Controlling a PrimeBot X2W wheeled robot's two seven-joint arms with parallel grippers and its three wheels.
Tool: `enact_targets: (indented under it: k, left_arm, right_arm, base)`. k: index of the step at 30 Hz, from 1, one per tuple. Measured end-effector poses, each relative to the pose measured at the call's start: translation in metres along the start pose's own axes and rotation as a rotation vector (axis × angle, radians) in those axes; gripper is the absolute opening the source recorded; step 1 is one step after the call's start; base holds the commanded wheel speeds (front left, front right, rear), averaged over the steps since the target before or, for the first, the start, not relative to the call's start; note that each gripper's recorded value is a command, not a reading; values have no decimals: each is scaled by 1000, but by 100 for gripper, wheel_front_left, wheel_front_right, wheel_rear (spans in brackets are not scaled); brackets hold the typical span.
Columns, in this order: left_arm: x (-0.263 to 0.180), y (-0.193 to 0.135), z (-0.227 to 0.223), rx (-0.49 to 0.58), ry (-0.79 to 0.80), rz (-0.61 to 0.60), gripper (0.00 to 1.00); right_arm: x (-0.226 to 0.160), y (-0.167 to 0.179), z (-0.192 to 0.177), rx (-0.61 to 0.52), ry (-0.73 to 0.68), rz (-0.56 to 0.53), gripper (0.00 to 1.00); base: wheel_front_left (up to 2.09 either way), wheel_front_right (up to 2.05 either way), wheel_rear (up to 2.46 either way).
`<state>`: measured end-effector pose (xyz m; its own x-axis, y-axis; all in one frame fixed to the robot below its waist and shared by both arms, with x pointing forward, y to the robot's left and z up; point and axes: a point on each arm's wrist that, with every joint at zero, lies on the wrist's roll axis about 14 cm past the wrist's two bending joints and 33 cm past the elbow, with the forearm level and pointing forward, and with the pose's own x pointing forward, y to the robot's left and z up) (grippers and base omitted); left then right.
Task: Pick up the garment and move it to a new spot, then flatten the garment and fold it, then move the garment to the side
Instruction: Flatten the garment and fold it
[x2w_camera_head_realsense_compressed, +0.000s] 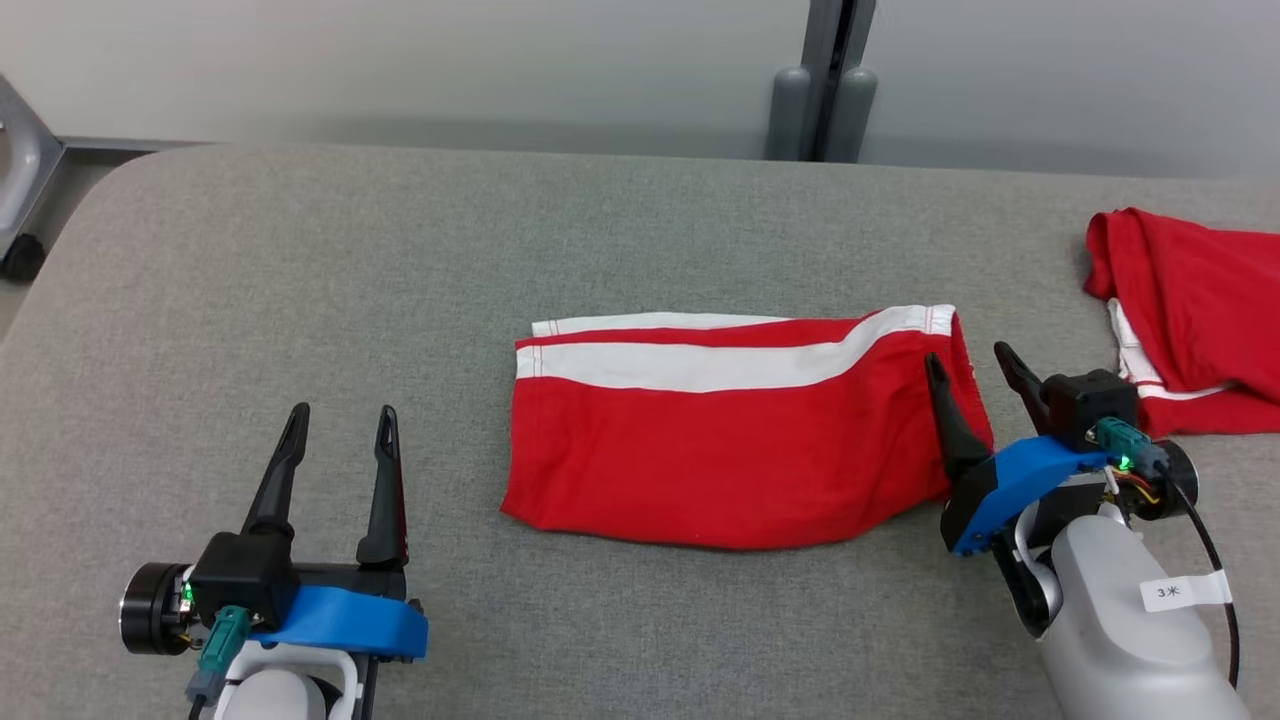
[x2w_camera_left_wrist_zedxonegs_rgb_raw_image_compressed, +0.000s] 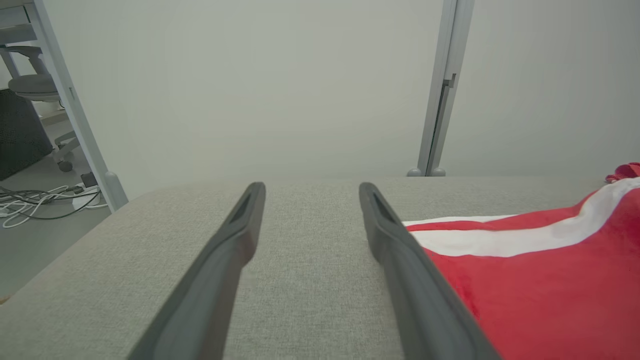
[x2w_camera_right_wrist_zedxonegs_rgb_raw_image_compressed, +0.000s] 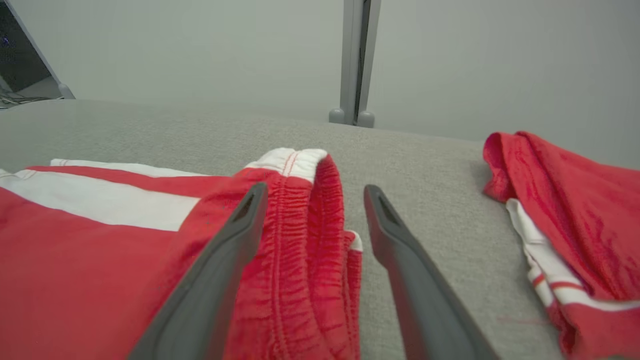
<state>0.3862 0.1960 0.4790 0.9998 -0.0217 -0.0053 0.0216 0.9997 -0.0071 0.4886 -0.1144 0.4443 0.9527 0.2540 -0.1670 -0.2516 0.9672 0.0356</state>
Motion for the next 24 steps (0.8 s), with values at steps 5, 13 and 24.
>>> enact_targets:
  k: [5,13,24]
  left_arm:
    - [3,7,-7,5,19,19,100]
    - [8,6,-6,11,18,13,100]
    - [8,0,-6,7,18,-7,100]
  right_arm:
    - [4,-3,-39,27,117,-16,100]
    - [-11,-16,-74,104,229,-86,100]
    - [-11,3,-76,230,243,-84,0]
  base:
    - [0,0,0]
    - [0,0,0]
    - [0,0,0]
